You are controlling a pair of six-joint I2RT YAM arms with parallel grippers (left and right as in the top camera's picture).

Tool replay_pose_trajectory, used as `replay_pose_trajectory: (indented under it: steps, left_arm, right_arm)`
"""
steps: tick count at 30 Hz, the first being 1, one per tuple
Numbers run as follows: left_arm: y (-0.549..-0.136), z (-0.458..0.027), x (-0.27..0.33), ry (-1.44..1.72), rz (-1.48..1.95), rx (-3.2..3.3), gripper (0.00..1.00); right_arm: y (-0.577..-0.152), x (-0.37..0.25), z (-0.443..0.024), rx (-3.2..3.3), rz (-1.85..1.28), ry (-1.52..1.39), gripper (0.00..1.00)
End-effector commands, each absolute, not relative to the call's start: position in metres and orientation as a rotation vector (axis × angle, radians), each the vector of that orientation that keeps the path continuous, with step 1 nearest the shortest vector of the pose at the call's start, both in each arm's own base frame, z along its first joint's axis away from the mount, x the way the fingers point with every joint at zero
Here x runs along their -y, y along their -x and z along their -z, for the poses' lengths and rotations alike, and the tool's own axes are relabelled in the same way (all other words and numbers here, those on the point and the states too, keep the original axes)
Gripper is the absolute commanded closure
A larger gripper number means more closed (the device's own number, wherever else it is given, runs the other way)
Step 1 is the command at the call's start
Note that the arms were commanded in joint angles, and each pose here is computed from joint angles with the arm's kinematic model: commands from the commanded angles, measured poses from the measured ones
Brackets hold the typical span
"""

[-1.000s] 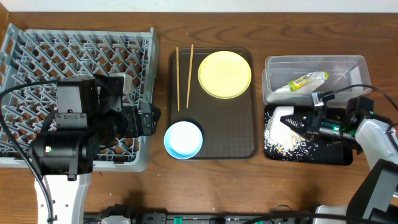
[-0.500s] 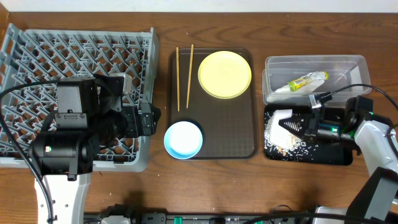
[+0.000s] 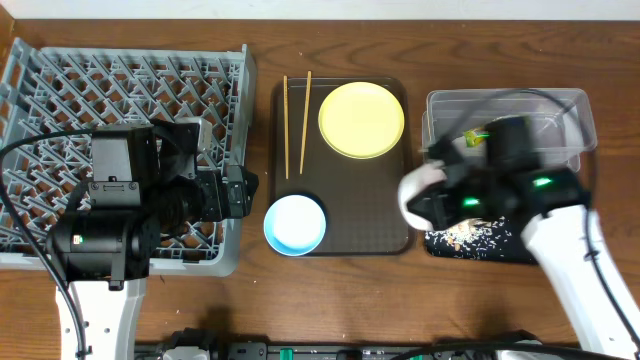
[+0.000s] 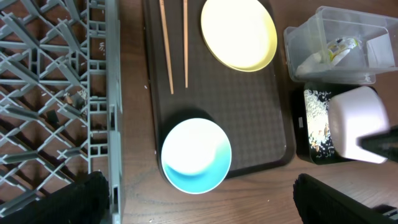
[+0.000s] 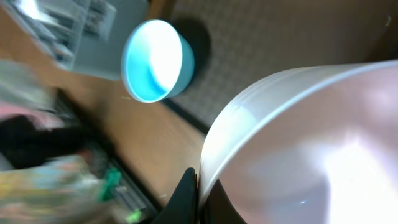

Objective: Sort waste into correct bins and load items into the dishwasher
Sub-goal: 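Carry the empty bowl back and set it on the brown tray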

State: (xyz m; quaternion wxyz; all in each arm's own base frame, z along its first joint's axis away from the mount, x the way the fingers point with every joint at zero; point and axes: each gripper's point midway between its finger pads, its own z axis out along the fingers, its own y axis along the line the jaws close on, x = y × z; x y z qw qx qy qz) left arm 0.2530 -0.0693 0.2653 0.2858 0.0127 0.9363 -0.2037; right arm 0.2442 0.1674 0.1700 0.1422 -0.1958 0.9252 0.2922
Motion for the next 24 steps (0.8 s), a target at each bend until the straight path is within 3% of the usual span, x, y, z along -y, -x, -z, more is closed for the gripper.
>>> replay_pose_trajectory:
  steps: [1,5,13,15,18,24]
  left_arm:
    - [-0.253,-0.27,0.07,-0.057,0.537,-2.491,0.02]
    - [-0.253,-0.27,0.07,-0.057,0.537,-2.491,0.02]
    - [-0.253,-0.27,0.07,-0.057,0.537,-2.491,0.02]
    - [-0.253,-0.27,0.07,-0.057,0.537,-2.491,0.02]
    - [-0.253,-0.27,0.07,-0.057,0.537,-2.491,0.02]
    - [-0.253,-0.27,0.07,-0.057,0.537,-2.491,0.02]
  right_arm:
    - [-0.255,-0.161,-0.144,-2.753,-0.385,0.475,0.99]
    - [-0.261,-0.18,-0.117,-2.749,-0.12,0.49,0.99]
    - [-0.257,-0.219,-0.059,-2.809,-0.054,0.632,0.99]
    - [-0.257,-0.223,-0.054,-2.809,-0.053,0.644,0.9]
    - [-0.256,-0.223,-0.055,-2.81,-0.051,0.653,0.68]
    - [-0.268,-0.227,-0.09,-2.758,-0.124,0.603,0.55]
